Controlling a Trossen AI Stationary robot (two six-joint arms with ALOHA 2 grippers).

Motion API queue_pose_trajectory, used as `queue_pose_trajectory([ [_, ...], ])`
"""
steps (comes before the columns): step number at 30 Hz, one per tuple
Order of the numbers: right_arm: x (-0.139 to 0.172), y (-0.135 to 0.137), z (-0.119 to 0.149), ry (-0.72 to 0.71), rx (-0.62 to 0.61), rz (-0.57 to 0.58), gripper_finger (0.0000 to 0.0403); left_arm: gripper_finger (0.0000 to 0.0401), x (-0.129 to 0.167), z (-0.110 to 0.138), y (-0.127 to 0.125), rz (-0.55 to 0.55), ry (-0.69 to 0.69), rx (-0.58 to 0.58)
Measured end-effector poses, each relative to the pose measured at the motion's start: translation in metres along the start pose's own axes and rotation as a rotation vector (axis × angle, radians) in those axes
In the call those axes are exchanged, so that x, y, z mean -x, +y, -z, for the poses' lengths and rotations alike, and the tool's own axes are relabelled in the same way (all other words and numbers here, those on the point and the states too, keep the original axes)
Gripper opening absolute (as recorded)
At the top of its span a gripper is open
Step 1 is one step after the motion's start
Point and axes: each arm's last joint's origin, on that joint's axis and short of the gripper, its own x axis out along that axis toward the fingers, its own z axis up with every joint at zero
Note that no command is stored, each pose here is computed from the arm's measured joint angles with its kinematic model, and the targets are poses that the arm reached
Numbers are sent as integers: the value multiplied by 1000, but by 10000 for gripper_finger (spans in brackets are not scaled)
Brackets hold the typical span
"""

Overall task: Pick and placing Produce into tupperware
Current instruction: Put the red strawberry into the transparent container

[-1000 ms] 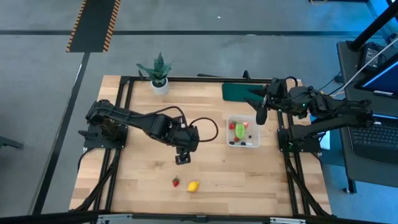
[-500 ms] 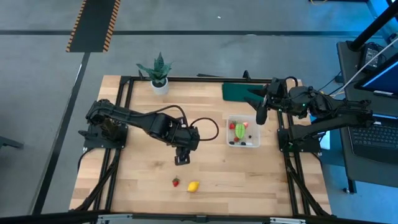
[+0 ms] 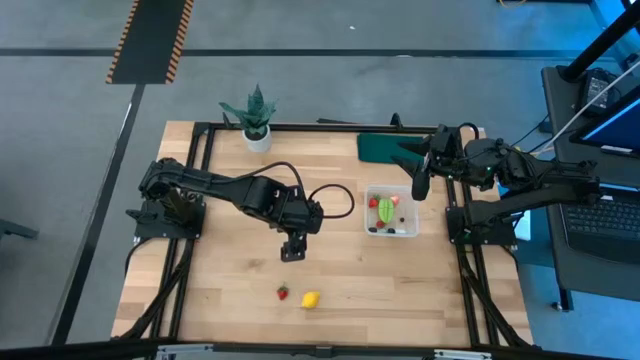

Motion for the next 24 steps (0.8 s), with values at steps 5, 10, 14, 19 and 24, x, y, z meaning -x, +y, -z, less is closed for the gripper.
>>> queue_pose_trajectory([
  [5, 0, 0, 0, -1, 1, 0, 204, 361, 2, 1, 3, -3, 3, 9],
  [10, 0, 0, 0, -1, 2, 0, 204, 357, 6, 3, 3, -4, 0, 35],
  [14, 0, 0, 0, 0, -2, 0, 204, 354, 7, 7, 0, 27, 41, 71],
  [19, 0, 0, 0, 0, -25, 0, 204, 353, 10, 20, -15, 44, 131, 130],
  [24, 0, 0, 0, 0, -30, 0, 204, 353, 14, 33, -37, 42, 159, 160],
])
